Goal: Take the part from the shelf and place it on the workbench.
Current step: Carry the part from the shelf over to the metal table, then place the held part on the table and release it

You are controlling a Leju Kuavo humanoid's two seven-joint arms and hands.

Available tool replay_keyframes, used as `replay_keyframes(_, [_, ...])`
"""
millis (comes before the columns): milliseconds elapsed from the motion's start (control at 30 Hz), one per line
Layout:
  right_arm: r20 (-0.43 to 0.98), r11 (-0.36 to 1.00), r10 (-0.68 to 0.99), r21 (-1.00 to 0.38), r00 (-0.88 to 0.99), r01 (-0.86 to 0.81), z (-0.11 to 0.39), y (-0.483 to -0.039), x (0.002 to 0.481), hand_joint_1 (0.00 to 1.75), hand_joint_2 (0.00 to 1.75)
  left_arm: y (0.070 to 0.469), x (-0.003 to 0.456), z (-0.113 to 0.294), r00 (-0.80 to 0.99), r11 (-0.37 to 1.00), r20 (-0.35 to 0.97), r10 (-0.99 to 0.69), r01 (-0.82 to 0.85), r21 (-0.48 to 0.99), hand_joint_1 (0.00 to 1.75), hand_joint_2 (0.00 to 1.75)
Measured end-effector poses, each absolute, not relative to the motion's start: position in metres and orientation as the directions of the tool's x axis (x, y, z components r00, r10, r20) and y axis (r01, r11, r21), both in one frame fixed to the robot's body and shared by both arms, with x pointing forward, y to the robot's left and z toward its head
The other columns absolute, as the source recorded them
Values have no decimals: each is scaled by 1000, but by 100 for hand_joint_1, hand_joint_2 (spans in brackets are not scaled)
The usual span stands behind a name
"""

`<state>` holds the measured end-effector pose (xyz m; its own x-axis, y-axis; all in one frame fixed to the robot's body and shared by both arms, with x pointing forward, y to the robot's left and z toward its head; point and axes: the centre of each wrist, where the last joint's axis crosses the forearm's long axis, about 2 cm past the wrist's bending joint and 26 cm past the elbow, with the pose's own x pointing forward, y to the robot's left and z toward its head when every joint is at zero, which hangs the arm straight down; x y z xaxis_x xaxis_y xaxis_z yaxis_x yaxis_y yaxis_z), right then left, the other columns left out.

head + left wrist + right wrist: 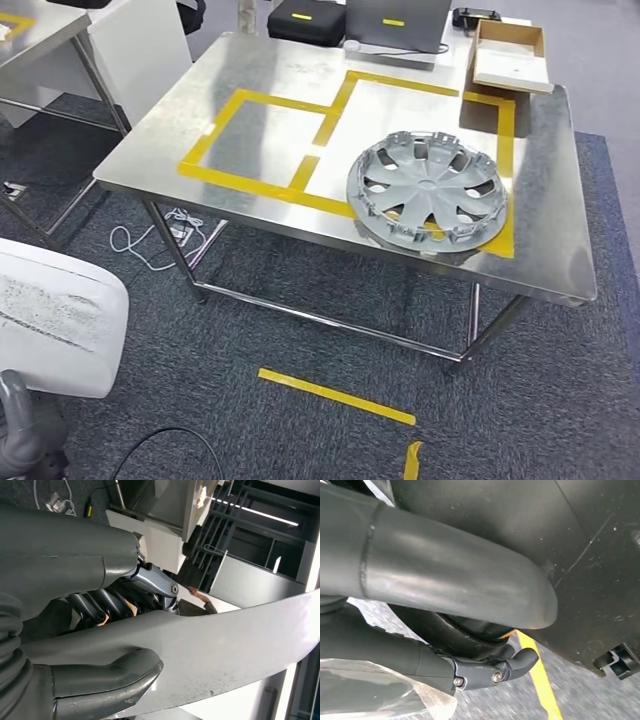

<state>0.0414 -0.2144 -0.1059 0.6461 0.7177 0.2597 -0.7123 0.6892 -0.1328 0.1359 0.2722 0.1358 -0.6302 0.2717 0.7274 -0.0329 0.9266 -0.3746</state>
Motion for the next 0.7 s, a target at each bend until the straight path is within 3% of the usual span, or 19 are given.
replay_keyframes(700, [276,700,707,-142,651,-700,-107,-215,30,0,0,261,138,136,-603,929,752,267,-46,-368,175,175])
